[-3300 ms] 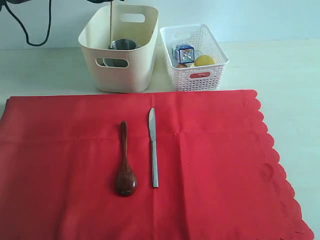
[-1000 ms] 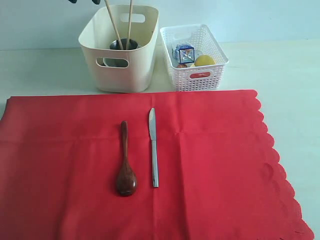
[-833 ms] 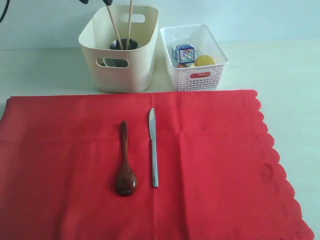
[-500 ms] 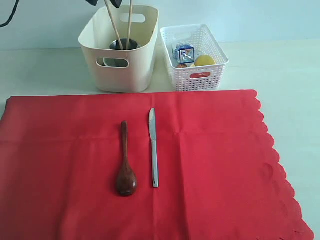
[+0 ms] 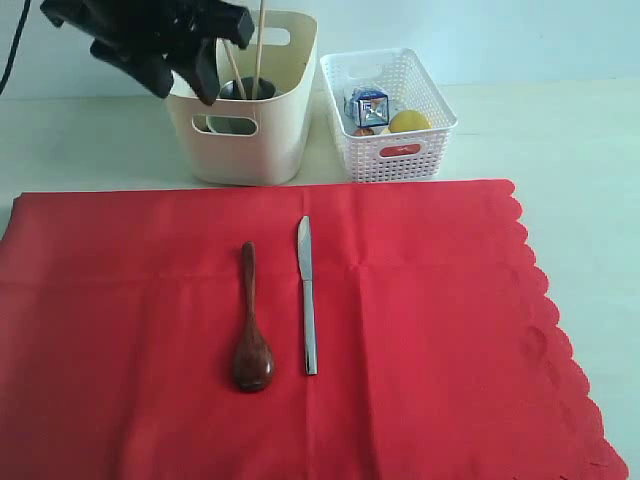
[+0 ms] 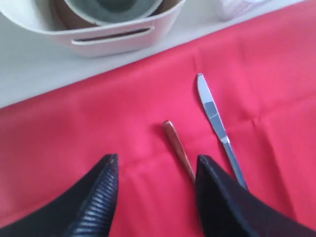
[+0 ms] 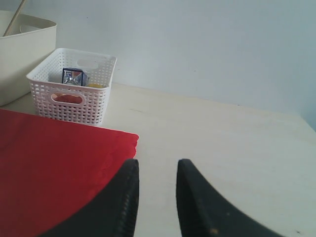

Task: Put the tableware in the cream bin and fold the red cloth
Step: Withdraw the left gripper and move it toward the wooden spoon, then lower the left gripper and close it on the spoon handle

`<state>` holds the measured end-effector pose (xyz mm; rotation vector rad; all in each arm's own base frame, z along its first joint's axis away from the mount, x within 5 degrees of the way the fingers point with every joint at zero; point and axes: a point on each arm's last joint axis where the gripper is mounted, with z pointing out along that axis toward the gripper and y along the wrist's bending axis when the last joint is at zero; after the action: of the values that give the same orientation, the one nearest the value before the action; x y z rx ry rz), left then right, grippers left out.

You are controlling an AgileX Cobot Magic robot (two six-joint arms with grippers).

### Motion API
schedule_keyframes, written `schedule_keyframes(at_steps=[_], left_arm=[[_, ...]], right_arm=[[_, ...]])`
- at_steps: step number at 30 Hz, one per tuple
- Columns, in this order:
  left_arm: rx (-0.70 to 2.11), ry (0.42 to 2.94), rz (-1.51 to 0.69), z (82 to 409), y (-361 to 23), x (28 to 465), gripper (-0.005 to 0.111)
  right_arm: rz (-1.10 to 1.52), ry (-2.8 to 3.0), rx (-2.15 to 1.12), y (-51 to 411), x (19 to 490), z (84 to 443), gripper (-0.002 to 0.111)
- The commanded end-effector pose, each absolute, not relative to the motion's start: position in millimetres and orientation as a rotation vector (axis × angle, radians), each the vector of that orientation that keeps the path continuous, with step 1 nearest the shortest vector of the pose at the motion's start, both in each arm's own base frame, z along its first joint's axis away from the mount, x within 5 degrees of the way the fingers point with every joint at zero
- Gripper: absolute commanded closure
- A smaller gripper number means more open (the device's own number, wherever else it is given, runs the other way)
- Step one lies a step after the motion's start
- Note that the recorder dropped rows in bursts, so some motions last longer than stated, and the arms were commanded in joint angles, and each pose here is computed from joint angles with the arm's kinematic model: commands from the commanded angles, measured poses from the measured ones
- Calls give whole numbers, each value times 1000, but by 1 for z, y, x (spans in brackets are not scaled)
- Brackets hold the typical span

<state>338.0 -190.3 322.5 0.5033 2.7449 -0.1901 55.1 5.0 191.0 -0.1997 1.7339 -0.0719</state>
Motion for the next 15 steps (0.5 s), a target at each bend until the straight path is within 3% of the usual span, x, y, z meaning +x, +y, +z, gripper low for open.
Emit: schedule_keyframes(at_steps=[1, 15], left_arm=[[461, 2753, -209, 302, -188, 329, 59], [355, 2839, -239, 219, -179, 310, 59]], right_arm=[[-75, 1728, -194, 5, 55, 190, 81], [-75, 1728, -194, 5, 55, 190, 81]])
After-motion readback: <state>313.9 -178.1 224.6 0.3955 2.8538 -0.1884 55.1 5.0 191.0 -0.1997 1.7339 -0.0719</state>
